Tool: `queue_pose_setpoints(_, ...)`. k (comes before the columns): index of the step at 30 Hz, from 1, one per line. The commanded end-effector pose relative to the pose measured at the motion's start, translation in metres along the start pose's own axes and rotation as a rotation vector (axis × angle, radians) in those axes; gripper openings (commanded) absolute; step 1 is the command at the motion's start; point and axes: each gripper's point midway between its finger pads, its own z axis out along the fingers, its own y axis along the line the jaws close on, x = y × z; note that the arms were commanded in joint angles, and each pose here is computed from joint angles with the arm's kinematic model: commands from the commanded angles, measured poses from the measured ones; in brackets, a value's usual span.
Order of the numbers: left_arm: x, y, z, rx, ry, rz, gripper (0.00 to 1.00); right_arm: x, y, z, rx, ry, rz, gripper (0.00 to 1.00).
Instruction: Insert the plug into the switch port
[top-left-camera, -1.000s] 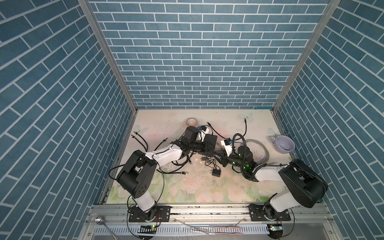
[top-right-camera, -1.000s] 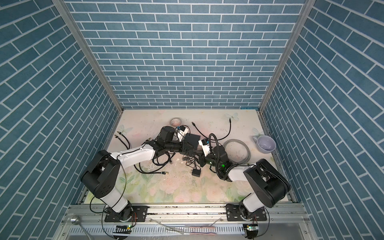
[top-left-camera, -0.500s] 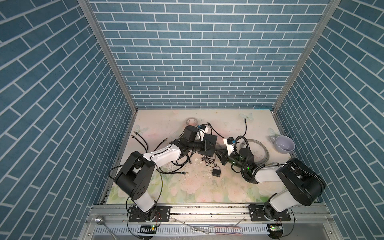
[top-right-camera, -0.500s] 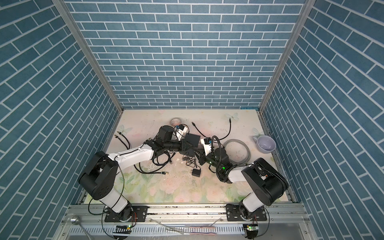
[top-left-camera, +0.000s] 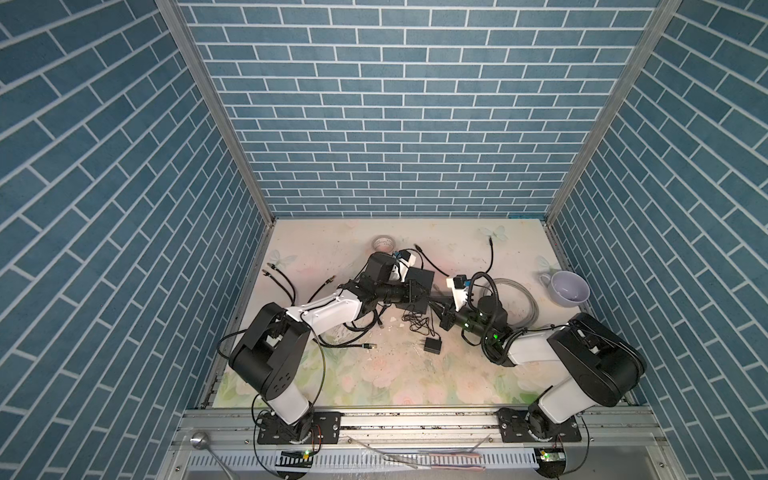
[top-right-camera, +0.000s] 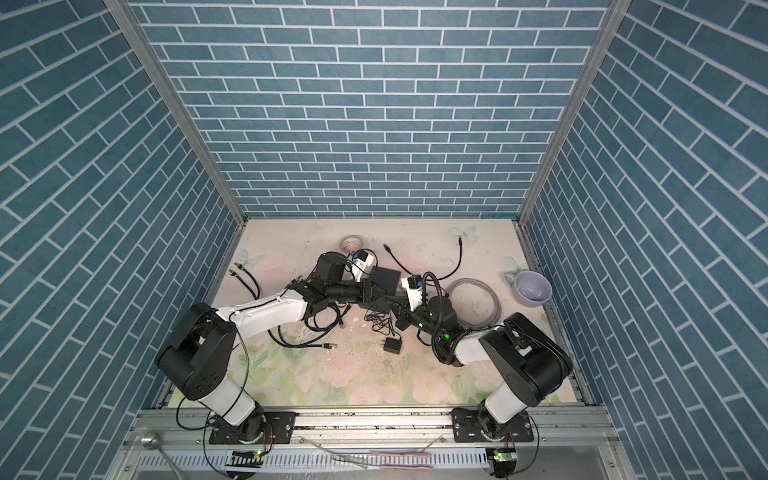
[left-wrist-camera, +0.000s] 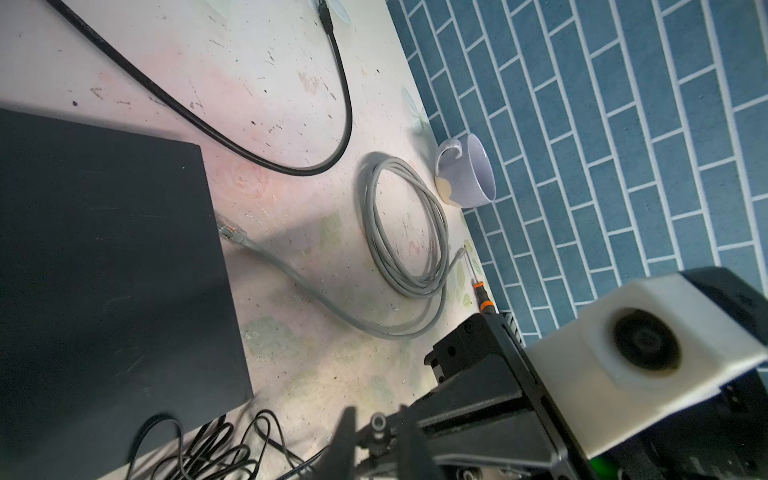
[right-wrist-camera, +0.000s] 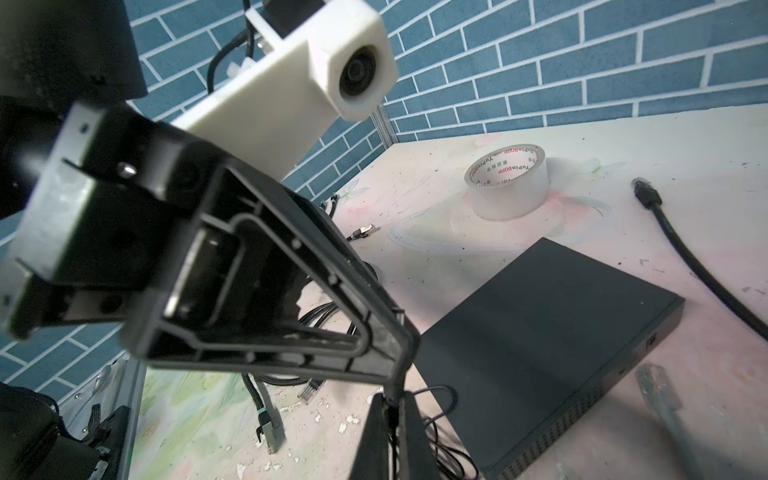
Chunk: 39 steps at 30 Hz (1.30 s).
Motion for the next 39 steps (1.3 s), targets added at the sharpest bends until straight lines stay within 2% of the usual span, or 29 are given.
queue_pose_setpoints(1, -0.009, 0.019, -0.018, -0.115, -0.039, 0.027, 0.43, 0.010, -0.003, -0.003, 0.033, 0.063, 0.033, 0.00)
queue_pose_setpoints(4, -0.019, 0.066, -0.040, -0.351, -0.071, 0.070, 0.50, 0.038, -0.029, -0.007, 0.181, 0.220, 0.078, 0.00)
queue_pose_setpoints(7, -0.021, 0.096, -0.041, -0.458, -0.034, 0.111, 0.50, 0.052, -0.050, -0.010, 0.287, 0.291, 0.118, 0.00)
queue_pose_setpoints(11, -0.022, 0.116, -0.019, -0.470, -0.006, 0.090, 0.51, 0.053, -0.072, -0.004, 0.399, 0.302, 0.149, 0.01)
queue_pose_setpoints(20, -0.037, 0.148, 0.015, -0.522, 0.005, 0.094, 0.55, 0.038, -0.106, 0.022, 0.484, 0.193, 0.172, 0.01)
queue_pose_setpoints(26, -0.043, 0.151, 0.029, -0.490, 0.000, 0.082, 0.55, 0.029, -0.119, 0.029, 0.456, 0.075, 0.180, 0.02)
queue_pose_setpoints(29, -0.046, 0.153, 0.033, -0.489, 0.000, 0.084, 0.55, 0.029, -0.120, 0.037, 0.427, 0.079, 0.170, 0.02)
queue_pose_setpoints(39, -0.057, 0.172, 0.022, -0.513, 0.002, 0.078, 0.56, 0.037, -0.066, 0.079, 0.097, 0.153, 0.184, 0.01)
